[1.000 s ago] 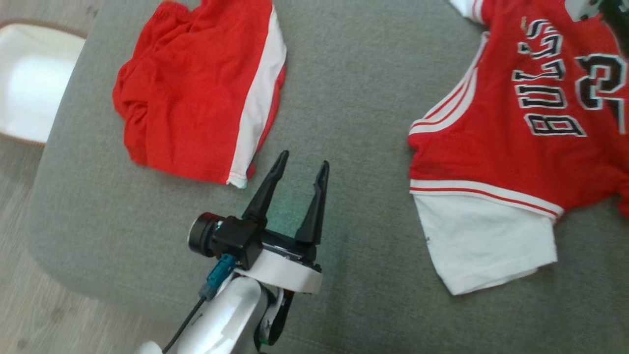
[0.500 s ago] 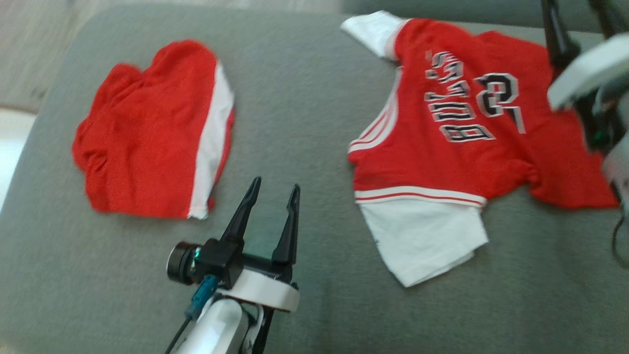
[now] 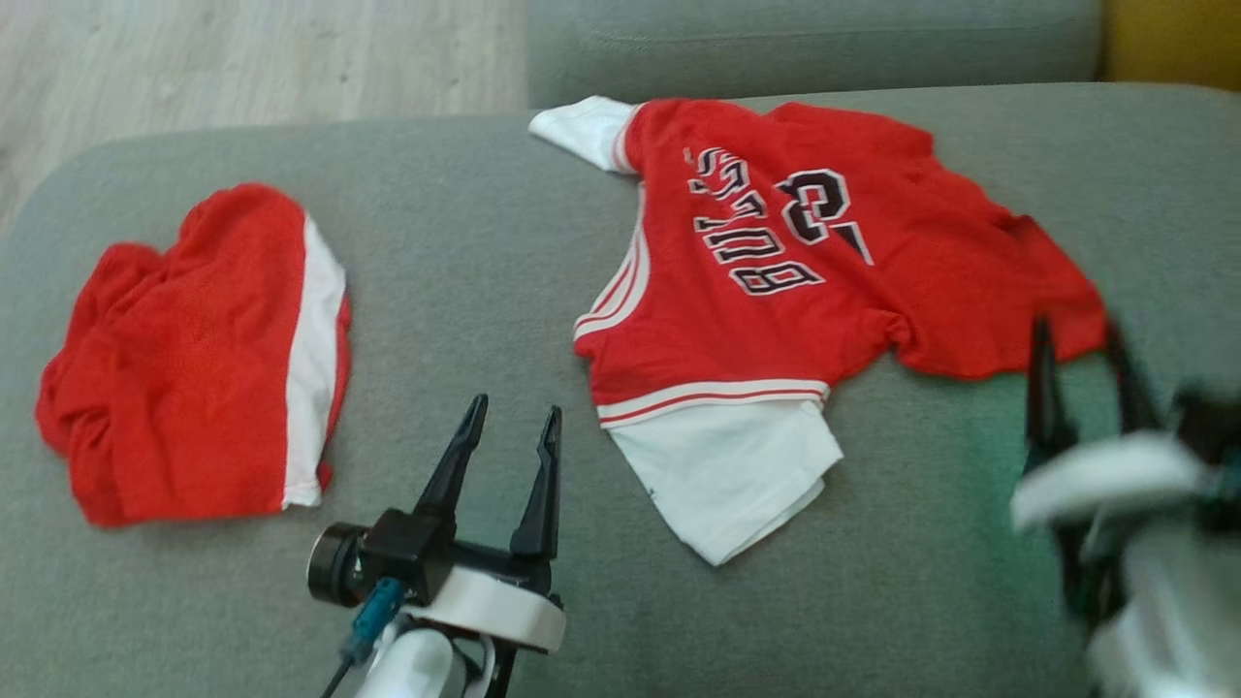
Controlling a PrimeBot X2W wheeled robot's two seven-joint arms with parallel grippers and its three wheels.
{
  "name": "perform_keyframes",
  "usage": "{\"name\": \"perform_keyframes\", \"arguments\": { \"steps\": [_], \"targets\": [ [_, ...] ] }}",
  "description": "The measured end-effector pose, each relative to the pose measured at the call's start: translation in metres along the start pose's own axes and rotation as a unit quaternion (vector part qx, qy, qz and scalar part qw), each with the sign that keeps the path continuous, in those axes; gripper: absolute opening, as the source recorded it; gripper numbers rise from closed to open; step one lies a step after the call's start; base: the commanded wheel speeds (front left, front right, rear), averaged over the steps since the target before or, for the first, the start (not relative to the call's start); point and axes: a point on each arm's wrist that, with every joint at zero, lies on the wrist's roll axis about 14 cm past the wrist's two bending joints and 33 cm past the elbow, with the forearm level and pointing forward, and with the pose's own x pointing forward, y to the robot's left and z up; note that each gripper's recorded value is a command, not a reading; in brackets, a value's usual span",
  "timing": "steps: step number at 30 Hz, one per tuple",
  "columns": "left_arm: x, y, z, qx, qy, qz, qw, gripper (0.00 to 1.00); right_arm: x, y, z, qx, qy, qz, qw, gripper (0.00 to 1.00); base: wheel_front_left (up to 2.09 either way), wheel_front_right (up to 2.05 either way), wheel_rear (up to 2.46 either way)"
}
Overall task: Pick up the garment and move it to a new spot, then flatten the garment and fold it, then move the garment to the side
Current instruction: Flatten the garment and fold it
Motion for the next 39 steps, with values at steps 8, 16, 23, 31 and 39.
{"name": "perform_keyframes", "arguments": {
  "steps": [8, 16, 23, 31, 39],
  "targets": [
    [-0.002, -0.015, -0.011, -0.01, 0.016, -0.023, 1.0, 1.0, -0.058, -0.001, -0.017, 0.006, -0.01, -0.05, 0.999, 1.0, 0.0, 0.0, 0.0],
    [-0.001, -0.022, -0.018, -0.017, 0.028, -0.037, 0.999, 1.0, -0.061, -0.004, -0.006, 0.003, -0.03, -0.058, 0.998, 1.0, 0.0, 0.0, 0.0],
    [-0.018, -0.047, -0.061, -0.06, 0.106, -0.083, 0.989, 1.0, -0.062, -0.008, -0.003, 0.002, -0.034, -0.065, 0.997, 1.0, 0.0, 0.0, 0.0],
    [-0.045, -0.062, -0.109, -0.099, 0.231, -0.1, 0.963, 1.0, -0.062, -0.007, -0.001, 0.0, -0.036, -0.064, 0.997, 1.0, 0.0, 0.0, 0.0],
    [-0.044, -0.086, -0.11, -0.125, 0.251, -0.14, 0.95, 1.0, -0.066, -0.011, -0.002, 0.003, -0.035, -0.07, 0.997, 1.0, 0.0, 0.0, 0.0]
  ]
}}
